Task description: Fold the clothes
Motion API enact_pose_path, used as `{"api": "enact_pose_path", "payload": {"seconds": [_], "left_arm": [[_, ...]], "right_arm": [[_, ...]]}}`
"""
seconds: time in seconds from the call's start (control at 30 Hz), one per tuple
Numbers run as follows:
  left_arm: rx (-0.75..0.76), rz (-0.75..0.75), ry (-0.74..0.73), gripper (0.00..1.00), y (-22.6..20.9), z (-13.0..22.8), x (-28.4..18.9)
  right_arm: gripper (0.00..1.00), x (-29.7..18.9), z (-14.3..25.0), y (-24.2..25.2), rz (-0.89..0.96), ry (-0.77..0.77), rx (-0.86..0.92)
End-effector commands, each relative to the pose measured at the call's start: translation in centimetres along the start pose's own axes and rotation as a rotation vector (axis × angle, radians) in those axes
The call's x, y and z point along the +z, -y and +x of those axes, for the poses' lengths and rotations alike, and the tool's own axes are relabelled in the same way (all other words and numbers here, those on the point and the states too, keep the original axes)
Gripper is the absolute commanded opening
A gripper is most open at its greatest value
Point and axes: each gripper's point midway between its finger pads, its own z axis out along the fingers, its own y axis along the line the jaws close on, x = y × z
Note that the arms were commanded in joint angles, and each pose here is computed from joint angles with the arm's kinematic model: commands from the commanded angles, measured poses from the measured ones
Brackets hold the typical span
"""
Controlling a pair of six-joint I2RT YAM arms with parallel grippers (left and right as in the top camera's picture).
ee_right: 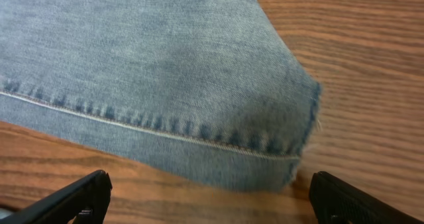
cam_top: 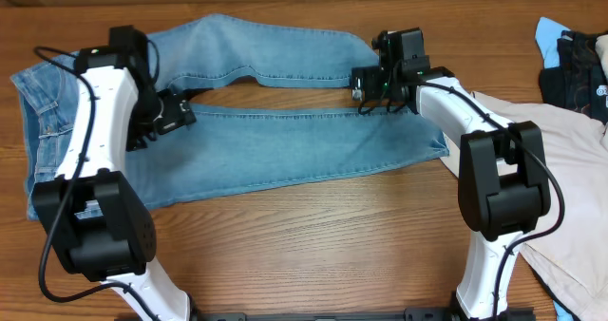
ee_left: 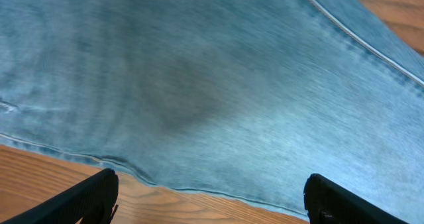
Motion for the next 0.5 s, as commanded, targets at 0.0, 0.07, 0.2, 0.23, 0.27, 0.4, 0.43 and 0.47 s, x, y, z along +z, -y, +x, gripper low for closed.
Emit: {"api": "enact_pose_path", "payload": {"seconds": [0.0,0.07,0.2,0.23,0.27,0.4,0.43,0.47], "left_arm": [[0.046,0.007,0.015,0.92,1.1,0.1,-0.5],[0.054,0.008,0.015,0.92,1.5,0.2,-0.5],[0.062,0.008,0.011,0.92,1.7,0.4,-0.5],[0.062,0.008,0.011,0.92,1.7,0.4,-0.5],[0.062,0.009,0.011,0.92,1.8,0.4,-0.5],[0.062,0.010,0.011,0.92,1.8,0.4,-0.5],[0.062,0.010,0.010,0.91,1.8,0.4,-0.5],[0.062,0.010,0.011,0.91,1.8,0.4,-0.5]], "right_arm": [[1.00,1.2,-0.4,0.0,-0.017,0.024,-0.008],[1.00,1.7,-0.6,-0.1,-0.030,0.037,-0.011],[1.00,3.4,0.3,0.1,-0.038,0.028,-0.009],[1.00,3.5,0.4,0.1,-0.038,0.028,-0.009],[1.00,3.9,0.6,0.2,-0.037,0.026,-0.008],[0.74,4.0,0.0,0.2,-0.040,0.052,-0.013],[0.50,3.8,-0.6,0.4,-0.030,0.070,-0.011],[0.41,3.6,-0.9,0.9,-0.010,0.077,0.002]]}}
